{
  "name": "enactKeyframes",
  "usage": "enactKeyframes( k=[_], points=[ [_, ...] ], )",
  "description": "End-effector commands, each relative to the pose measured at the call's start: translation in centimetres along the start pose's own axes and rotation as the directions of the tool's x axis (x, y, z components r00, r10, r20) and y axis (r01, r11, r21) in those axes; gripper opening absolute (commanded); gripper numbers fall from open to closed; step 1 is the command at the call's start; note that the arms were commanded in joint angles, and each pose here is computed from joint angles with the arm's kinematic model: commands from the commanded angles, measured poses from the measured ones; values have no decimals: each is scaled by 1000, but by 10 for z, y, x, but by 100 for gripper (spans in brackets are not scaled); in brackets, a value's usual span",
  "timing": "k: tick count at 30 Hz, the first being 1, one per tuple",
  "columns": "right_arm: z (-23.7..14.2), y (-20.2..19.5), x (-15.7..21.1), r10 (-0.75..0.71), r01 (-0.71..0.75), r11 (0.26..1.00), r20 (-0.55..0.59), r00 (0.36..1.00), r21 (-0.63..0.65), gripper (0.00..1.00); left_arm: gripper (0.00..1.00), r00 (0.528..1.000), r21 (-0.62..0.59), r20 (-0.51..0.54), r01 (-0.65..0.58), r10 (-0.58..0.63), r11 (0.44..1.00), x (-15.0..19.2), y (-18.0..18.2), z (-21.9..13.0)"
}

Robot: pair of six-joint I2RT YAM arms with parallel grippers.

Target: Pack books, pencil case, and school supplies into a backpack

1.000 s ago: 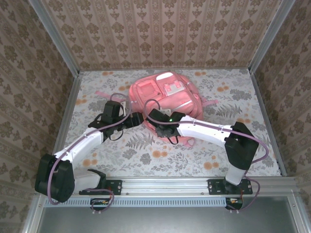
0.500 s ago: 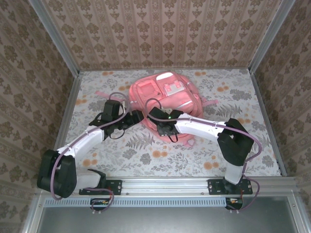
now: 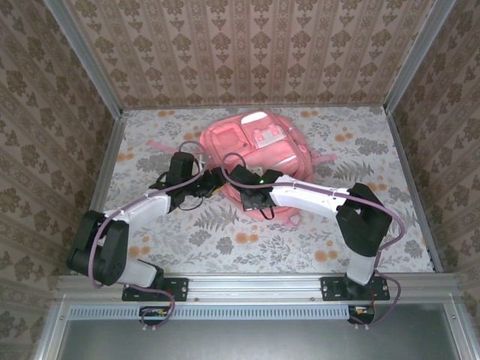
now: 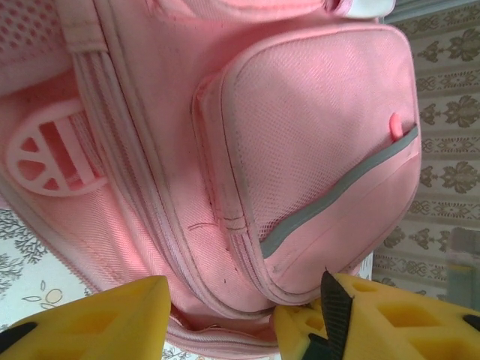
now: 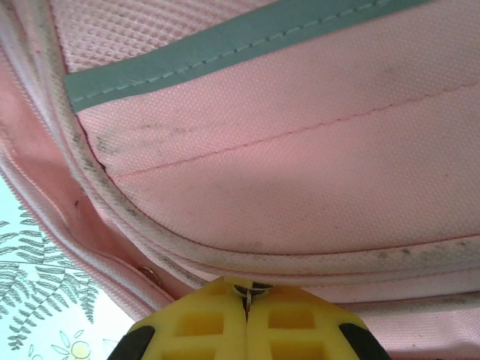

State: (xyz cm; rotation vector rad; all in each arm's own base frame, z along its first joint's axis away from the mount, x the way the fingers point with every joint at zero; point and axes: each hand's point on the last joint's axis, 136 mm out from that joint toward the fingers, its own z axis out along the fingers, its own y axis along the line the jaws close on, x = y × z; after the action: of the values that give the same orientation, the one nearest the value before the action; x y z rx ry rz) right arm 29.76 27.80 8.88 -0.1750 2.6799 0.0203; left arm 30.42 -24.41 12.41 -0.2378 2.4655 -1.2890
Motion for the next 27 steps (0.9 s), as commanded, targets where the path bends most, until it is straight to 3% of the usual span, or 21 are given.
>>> enactKeyframes(
  k=[1,12,15,17,19,22,27],
  points=[
    [-19,19,-19,3,5,992,61,998,-125,0,55,1000,53,9,-4,3,999,-11,-18,6],
    [-26,32,-25,20,-6,981,68,997,-194,0,44,999,90,-43,32,-28,995,-13,-21,42],
    [-28,28,-24,25,-11,982,71,997,-190,0,35,998,84,-50,44,-40,996,-14,-17,49],
    [-29,21,-23,28,-15,985,72,997,-172,0,24,998,68,-46,47,-44,997,-15,-12,51],
    [-29,9,-19,30,-21,990,65,997,-139,0,11,999,30,-32,41,-40,999,-19,-3,50],
    [-32,-19,-14,48,-40,993,69,996,-109,0,0,999,-63,-1,40,-40,997,-29,21,41],
    [-32,-77,-12,49,-46,998,73,996,-39,0,0,1000,-110,15,21,-20,994,-36,41,22]
  ],
)
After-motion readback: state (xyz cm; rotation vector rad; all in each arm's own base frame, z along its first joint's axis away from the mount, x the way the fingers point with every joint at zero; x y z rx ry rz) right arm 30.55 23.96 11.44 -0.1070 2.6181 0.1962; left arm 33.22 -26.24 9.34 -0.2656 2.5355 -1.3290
